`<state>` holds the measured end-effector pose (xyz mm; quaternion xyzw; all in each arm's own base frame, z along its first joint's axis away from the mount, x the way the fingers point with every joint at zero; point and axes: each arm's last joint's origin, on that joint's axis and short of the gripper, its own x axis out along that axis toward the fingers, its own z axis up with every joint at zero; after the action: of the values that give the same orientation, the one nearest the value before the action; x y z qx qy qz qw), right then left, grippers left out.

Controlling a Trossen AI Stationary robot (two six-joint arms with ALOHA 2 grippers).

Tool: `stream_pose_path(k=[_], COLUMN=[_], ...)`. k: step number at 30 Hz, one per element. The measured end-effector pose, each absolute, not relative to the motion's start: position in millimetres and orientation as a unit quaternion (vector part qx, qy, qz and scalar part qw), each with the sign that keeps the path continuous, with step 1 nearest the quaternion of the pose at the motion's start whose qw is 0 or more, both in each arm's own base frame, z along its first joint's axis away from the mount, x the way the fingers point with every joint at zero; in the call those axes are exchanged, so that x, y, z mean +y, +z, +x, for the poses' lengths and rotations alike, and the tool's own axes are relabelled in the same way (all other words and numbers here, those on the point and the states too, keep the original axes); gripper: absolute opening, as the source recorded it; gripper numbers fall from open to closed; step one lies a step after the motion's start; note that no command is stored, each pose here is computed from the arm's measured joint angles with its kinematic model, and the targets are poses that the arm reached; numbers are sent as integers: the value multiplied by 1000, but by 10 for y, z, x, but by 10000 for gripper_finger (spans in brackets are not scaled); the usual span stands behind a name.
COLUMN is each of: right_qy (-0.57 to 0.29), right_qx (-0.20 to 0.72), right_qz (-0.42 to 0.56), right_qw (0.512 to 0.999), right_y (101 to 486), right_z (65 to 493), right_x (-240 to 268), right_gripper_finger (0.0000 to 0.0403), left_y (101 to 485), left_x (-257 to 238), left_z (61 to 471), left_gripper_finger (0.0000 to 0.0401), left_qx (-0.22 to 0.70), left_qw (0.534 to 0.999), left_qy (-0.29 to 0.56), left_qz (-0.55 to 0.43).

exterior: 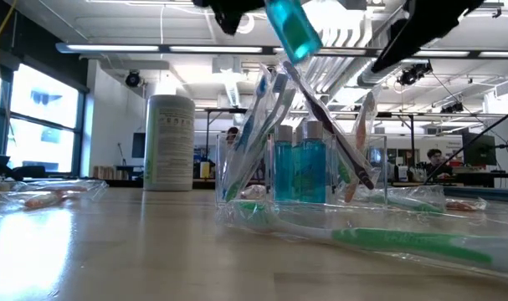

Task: Pick & Place toothbrushing station
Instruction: Put the blue mouthwash into the middle section of the transparent organizer

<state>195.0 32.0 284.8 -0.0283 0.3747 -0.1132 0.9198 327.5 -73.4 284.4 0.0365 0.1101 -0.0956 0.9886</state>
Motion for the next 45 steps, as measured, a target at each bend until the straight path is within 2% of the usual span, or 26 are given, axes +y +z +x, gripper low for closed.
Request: stream_pose_path(k=[7, 18, 23, 45], right_qy=[-120, -119, -118, -118], right_qx=[360, 347, 348, 348], right_qz=[-18, -13, -13, -13], right_qw=[925, 930, 930, 930], right_y=[2682, 2648, 2643, 2642], right_z=[1812, 1709, 1709, 1710], right_x=[284, 262, 262, 263], right_gripper_finger=[302, 302, 302, 302], left_y=[2620, 2453, 2421, 2221], left_x=[-527, -461, -435, -449], left_z=[3425, 3468, 3458, 3562], left_gripper_finger=[90, 90, 90, 96], left_qx=[154, 199, 217, 232], left_qw=[986, 975, 974, 970], left_qy=[-65, -98, -66, -72], left_qz=[24, 2, 9, 22])
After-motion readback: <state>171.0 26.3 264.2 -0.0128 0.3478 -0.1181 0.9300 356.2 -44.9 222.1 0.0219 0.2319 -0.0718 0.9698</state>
